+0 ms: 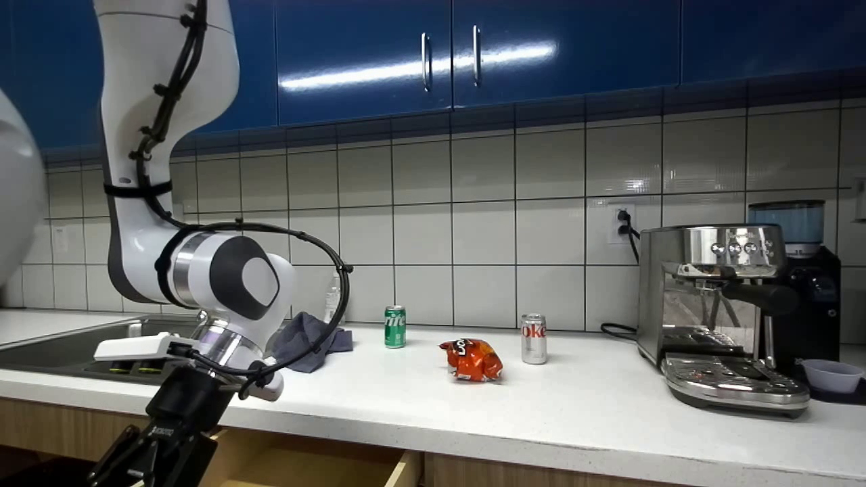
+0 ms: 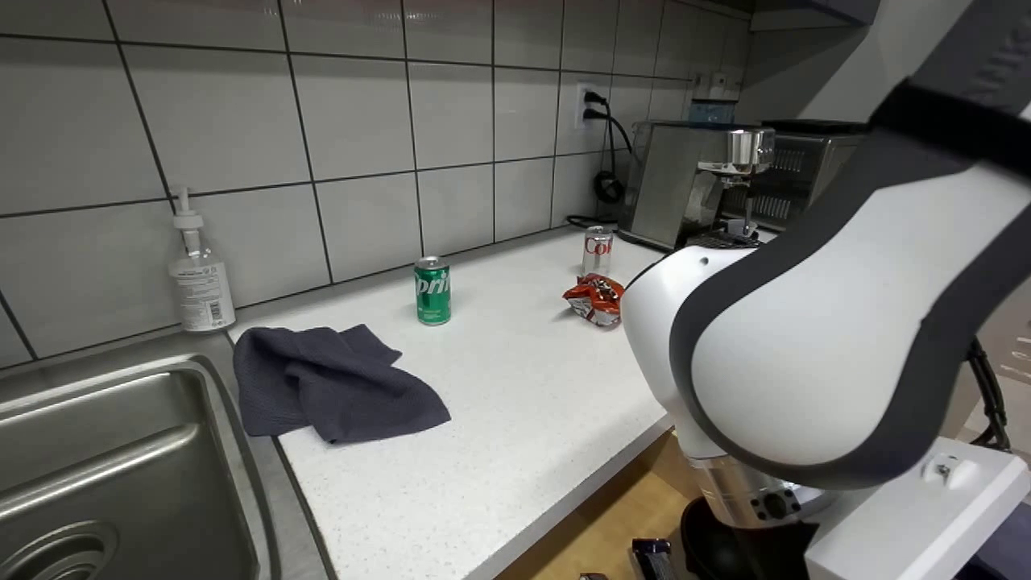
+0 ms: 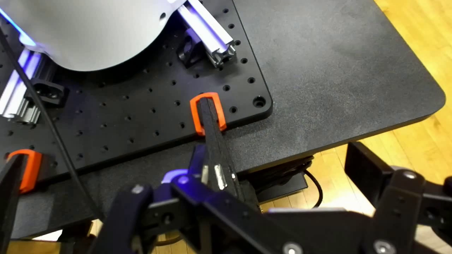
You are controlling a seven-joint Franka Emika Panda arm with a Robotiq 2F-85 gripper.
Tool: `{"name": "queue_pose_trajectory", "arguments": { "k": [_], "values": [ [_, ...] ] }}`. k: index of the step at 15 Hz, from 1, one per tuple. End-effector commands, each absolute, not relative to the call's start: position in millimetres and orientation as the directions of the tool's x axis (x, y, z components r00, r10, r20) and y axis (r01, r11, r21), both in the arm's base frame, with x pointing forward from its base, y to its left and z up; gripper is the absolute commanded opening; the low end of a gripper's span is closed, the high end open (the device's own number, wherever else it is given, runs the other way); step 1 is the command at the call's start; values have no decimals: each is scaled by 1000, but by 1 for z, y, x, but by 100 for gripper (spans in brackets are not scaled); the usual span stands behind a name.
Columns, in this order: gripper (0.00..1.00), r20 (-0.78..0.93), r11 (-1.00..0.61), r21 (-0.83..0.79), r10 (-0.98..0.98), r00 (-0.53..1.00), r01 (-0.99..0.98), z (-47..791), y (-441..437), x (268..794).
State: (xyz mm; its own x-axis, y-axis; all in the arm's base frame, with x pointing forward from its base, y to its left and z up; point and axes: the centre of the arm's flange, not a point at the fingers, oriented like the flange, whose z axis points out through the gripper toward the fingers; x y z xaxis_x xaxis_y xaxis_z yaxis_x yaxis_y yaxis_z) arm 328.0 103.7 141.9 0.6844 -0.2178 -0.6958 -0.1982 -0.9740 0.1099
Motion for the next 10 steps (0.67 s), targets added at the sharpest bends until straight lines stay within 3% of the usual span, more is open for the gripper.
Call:
{"name": "queue_pose_trajectory", "arguments": {
  "k": [1,10],
  "values": [
    [100,-699,-966,71,-225,679,-247,131,99,339],
    [100,-690,-961,58,-236,684,-272,112,94,360]
  ]
}}
